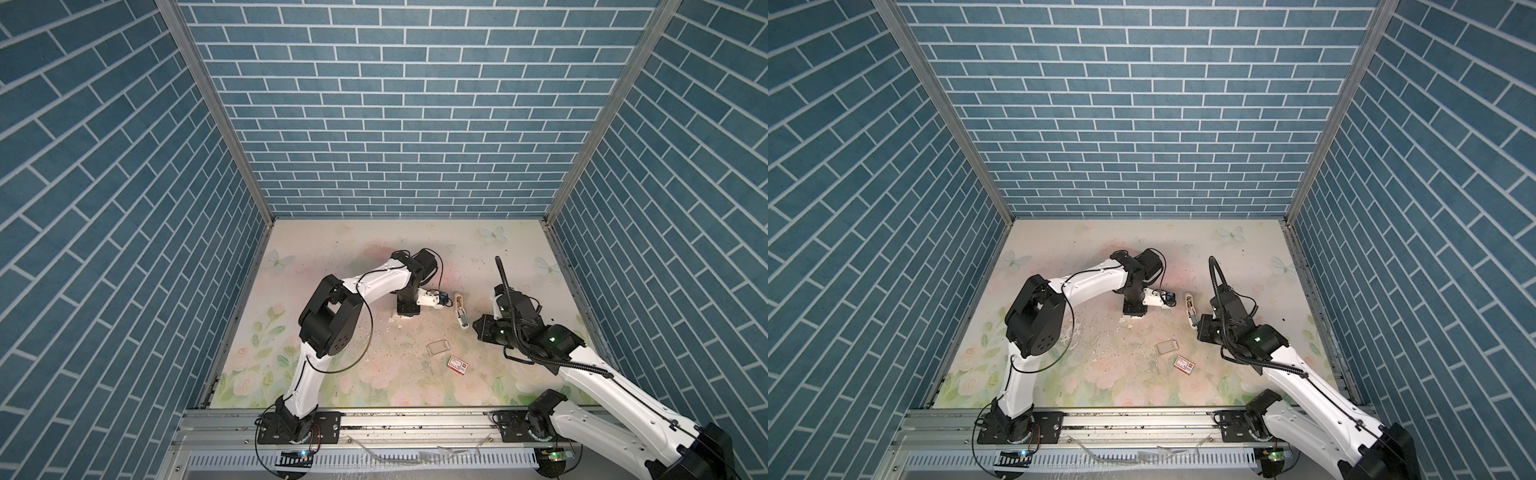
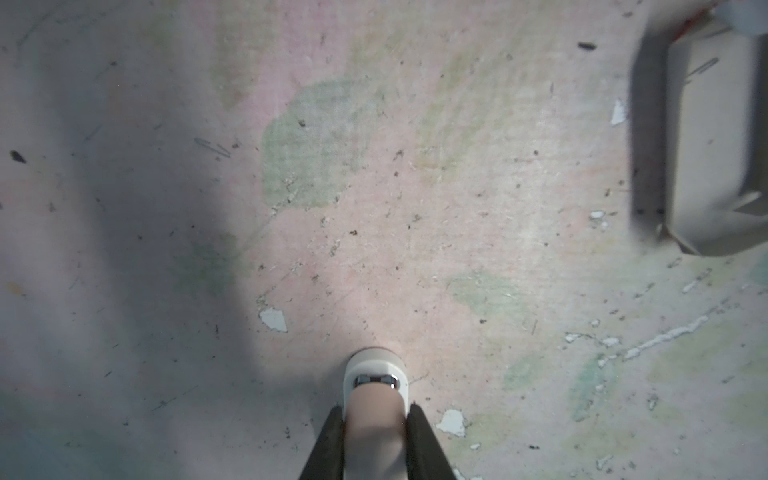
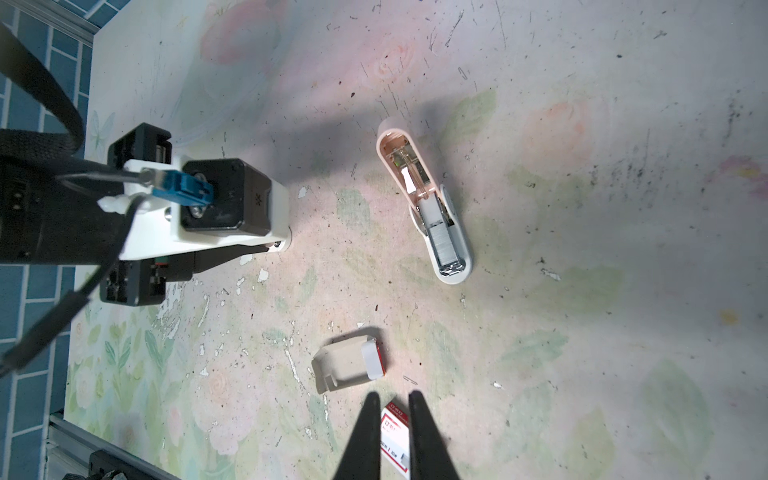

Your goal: Load the staples into the stapler

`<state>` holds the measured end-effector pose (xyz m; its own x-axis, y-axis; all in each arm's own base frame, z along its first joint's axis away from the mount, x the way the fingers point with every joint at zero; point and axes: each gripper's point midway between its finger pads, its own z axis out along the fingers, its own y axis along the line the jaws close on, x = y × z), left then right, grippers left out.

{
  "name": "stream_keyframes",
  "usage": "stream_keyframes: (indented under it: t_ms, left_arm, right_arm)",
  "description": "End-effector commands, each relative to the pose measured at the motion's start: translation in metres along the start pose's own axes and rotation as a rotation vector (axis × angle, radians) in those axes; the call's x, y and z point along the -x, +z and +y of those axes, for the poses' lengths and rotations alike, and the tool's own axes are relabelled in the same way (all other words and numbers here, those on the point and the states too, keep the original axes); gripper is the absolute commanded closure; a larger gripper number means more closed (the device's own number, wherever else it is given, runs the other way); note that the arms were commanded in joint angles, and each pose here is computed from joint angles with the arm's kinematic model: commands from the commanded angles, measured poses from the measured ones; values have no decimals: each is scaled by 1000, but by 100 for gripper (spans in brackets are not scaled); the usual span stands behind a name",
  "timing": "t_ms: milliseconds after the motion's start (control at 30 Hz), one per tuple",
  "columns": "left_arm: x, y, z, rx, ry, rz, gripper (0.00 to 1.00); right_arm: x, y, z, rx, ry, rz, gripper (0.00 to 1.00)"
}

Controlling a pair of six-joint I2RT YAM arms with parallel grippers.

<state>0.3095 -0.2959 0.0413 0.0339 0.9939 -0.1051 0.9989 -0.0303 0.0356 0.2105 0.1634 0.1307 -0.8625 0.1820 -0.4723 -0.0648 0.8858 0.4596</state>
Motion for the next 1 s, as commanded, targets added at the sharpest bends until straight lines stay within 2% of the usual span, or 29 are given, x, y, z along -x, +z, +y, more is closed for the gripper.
stream_keyframes:
  t_ms: [0, 267, 533, 833, 967]
  left_arm:
    - [-23, 5, -10, -35, -22, 78, 75]
    - [-22, -11, -11, -7, -21, 53, 71]
    - [-24, -12, -12, 1, -27, 49, 63]
    - [-20, -21, -12, 16, -29, 21, 46]
    - [-20, -27, -10, 25, -33, 11, 42]
  right_arm:
    - [1, -1, -5, -19, 36, -18, 84]
    - [2, -2, -5, -20, 35, -21, 84]
    - [2, -1, -6, -24, 35, -21, 84]
    - [2, 1, -8, -37, 37, -20, 82]
    - [-1, 11, -10, -49, 36, 2, 78]
